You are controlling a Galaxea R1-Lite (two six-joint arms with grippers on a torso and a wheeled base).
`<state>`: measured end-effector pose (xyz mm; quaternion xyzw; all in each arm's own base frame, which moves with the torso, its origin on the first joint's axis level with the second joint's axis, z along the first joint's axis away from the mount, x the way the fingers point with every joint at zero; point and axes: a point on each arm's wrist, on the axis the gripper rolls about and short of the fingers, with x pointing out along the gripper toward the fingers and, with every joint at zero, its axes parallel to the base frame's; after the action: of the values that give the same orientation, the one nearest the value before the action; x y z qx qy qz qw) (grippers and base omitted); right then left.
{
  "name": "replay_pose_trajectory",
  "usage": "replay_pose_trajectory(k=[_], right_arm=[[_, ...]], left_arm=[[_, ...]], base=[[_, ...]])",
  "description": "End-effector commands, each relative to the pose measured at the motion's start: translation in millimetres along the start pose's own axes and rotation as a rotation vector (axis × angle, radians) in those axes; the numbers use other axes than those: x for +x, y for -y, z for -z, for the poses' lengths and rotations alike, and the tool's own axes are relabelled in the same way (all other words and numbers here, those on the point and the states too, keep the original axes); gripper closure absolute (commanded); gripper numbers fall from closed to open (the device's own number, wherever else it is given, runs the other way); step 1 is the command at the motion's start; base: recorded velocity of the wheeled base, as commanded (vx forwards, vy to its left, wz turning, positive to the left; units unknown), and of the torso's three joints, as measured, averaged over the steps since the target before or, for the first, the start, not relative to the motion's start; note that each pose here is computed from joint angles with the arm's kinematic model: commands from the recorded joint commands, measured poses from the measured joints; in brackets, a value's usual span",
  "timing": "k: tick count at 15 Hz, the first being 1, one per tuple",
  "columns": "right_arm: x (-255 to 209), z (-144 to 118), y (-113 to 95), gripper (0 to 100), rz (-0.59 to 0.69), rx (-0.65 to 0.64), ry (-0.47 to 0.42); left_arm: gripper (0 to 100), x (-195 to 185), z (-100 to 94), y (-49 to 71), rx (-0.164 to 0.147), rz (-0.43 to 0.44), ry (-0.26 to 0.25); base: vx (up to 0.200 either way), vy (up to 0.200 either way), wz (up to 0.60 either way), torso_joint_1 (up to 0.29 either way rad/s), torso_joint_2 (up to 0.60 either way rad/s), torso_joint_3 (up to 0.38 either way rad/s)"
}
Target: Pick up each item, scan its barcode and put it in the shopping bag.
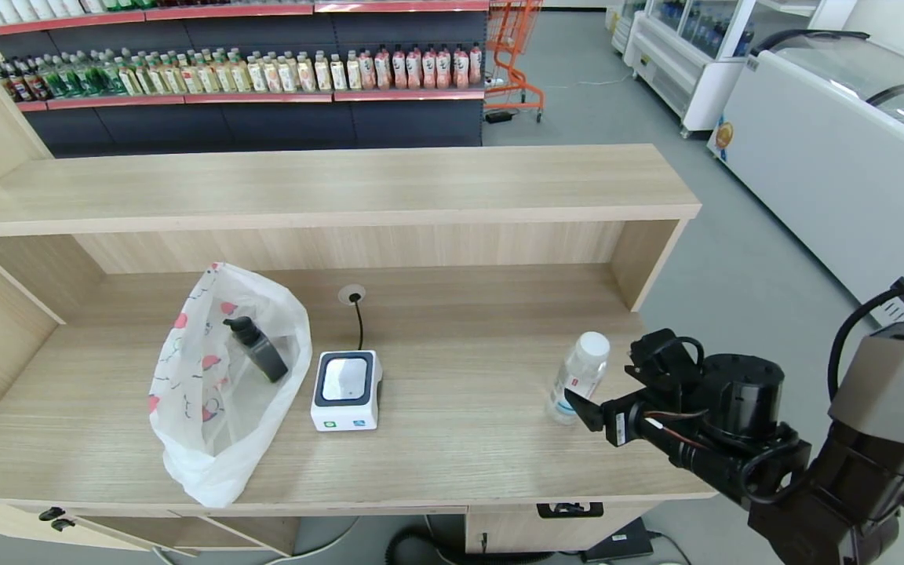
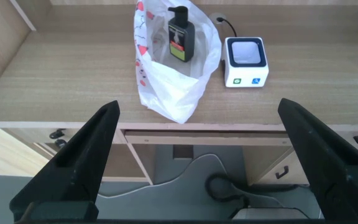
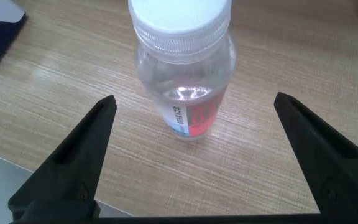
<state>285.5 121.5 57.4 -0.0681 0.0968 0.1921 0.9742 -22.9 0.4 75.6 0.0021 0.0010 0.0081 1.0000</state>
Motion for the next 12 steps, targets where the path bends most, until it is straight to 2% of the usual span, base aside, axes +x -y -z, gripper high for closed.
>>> replay_pose_trajectory(k=[1, 5, 12], right_arm=[[7.9, 5.2, -0.5, 0, -0.001, -0.010, -0.001], [15.5, 14.6, -2.5, 0, -0.039, -0.048, 0.006], [42.0, 14.9, -3.7, 0, -0.037, -0.064, 0.050]], left_arm=[[0, 0.0, 0.0, 0.0, 0.000, -0.001, 0.000], [0, 0.0, 0.0, 0.0, 0.000, -0.001, 0.000], [0, 0.0, 0.0, 0.0, 0.000, -0.001, 0.000]], base=[[0.000, 0.000, 0.00, 0.000, 0.00, 0.000], [0.000, 0.000, 0.00, 0.000, 0.00, 0.000], [0.000, 0.000, 0.00, 0.000, 0.00, 0.000]])
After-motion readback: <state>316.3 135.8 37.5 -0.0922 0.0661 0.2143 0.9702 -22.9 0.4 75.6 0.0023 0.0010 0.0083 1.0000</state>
